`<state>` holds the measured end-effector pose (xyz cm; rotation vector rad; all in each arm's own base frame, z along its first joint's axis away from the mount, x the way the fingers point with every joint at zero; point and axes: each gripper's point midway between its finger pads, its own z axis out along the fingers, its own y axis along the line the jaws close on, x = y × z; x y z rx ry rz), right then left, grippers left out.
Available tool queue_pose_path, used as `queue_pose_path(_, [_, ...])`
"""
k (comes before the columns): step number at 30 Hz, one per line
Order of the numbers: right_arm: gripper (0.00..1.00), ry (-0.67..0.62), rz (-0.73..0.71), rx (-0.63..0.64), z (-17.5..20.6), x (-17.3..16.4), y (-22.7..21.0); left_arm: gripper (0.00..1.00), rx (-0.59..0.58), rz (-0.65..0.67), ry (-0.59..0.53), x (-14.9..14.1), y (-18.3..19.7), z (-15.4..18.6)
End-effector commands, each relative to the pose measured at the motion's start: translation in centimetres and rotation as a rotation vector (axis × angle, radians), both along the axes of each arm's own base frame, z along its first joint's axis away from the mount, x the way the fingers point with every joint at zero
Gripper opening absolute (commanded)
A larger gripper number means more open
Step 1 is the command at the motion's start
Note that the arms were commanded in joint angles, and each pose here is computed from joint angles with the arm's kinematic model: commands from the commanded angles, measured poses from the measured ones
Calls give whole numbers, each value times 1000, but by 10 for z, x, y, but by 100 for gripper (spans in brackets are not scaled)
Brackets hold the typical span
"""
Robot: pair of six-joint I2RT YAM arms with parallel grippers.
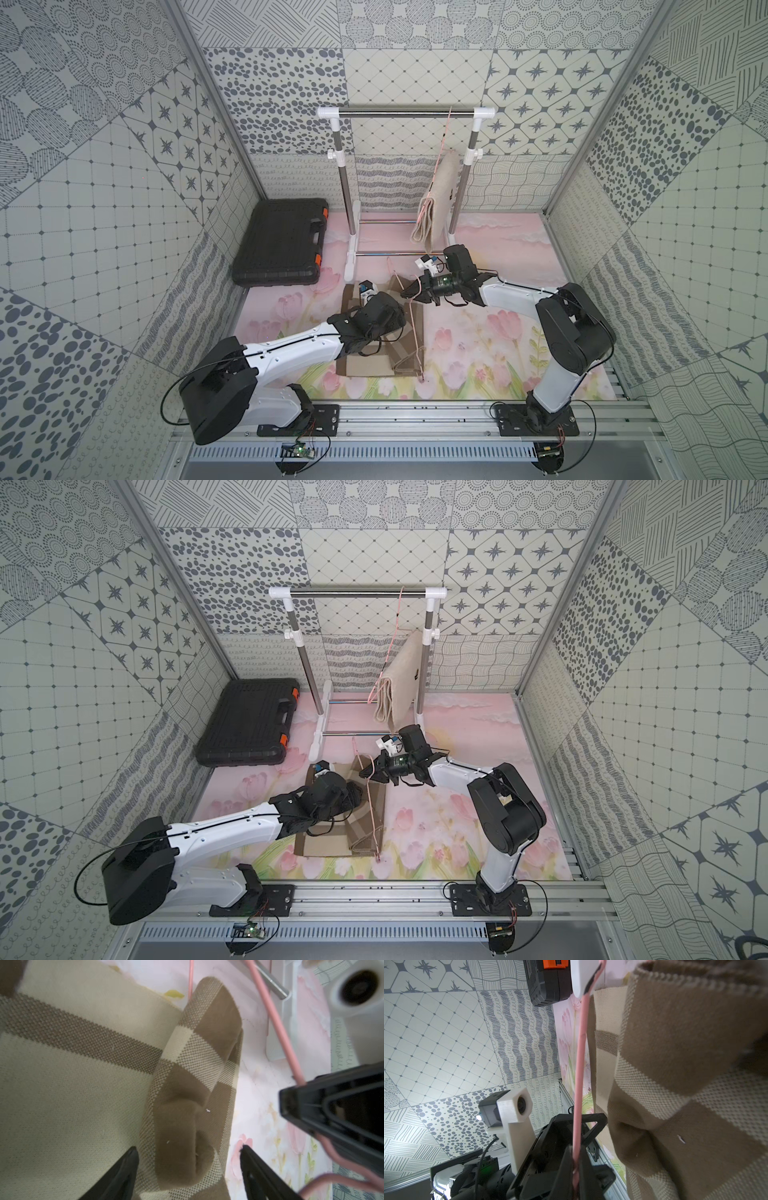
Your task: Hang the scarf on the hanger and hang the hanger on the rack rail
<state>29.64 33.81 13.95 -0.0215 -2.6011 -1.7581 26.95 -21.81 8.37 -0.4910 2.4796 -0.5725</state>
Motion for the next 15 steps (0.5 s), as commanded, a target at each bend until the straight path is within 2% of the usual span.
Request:
queue_pose_path(1, [0, -149, -18, 12, 11, 12, -4, 78, 52, -10, 226, -25, 11, -32])
queue_pose_path(7, [0, -142, -30, 16, 8, 13, -5, 74, 53, -59, 208, -6, -6, -42])
queue_pose_path(10, [0, -140, -32, 14, 6, 12, -5, 67, 56, -84, 184, 6, -13, -41])
queue_pose_path(11, [0, -139, -32, 13, 6, 12, -5, 62, 59, -85, 182, 9, -12, -42])
queue_pose_path(14, [0, -136, -37, 8, 3, 12, -6, 22, 55, -83, 183, 12, -9, -42])
queue_pose_path(15, [0, -131, -36, 4, 1, 12, -6, 13, 61, -82, 189, 11, -5, -44])
